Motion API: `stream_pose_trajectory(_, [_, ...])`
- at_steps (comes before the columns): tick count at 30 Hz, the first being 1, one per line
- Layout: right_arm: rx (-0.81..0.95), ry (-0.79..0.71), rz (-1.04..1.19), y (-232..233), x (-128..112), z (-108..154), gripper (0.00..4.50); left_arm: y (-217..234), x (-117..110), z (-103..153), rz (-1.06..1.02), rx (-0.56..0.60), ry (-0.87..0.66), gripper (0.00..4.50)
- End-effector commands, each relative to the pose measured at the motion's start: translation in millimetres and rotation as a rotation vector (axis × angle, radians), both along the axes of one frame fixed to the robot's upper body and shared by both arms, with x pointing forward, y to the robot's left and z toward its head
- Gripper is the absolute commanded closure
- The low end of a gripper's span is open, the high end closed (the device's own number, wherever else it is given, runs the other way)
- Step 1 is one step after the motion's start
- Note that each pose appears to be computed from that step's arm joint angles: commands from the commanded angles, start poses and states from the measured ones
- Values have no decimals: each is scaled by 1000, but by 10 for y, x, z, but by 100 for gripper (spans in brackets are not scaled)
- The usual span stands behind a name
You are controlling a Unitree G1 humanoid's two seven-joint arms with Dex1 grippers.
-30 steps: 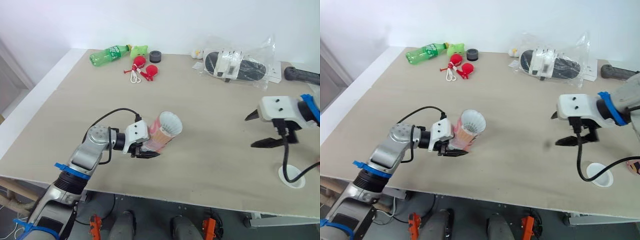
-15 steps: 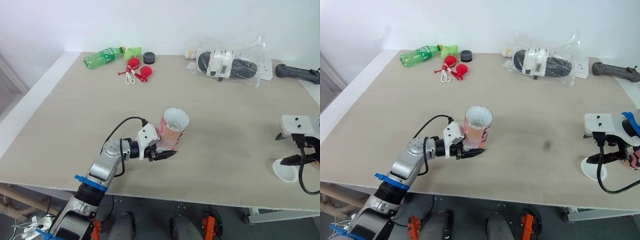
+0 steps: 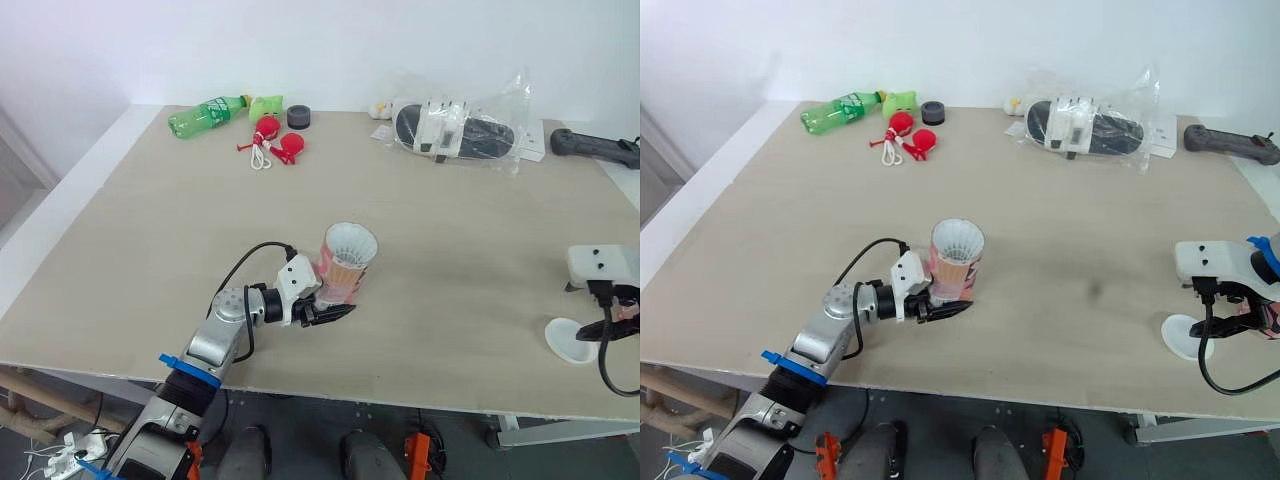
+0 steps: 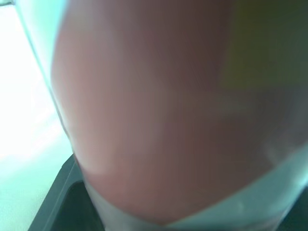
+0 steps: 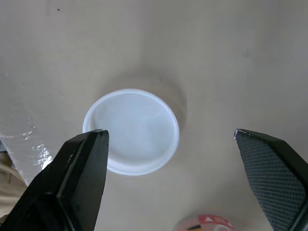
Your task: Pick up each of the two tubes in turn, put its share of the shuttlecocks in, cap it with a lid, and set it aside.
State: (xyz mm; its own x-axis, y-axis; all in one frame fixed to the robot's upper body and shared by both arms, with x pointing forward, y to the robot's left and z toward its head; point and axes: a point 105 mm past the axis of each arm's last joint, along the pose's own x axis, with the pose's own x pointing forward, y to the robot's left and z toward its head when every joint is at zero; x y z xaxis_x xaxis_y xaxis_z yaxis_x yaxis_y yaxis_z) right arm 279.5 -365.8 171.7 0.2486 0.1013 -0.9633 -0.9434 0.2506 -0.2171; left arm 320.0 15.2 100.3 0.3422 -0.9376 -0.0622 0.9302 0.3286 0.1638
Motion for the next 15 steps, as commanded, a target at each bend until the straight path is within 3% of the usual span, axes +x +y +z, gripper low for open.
stream_pose_trajectory(1, [-14, 15, 2, -42, -1, 14, 4, 47, 31, -82, 43, -31, -2, 163])
stream_pose_trajectory(13, [-8, 47, -23, -77, 69, -243, 4, 126, 1, -500, 89, -11, 101, 163])
stream_pose_trajectory(15, [-9, 47, -29, -92, 77, -276, 26, 132, 1, -505, 92, -15, 104, 163])
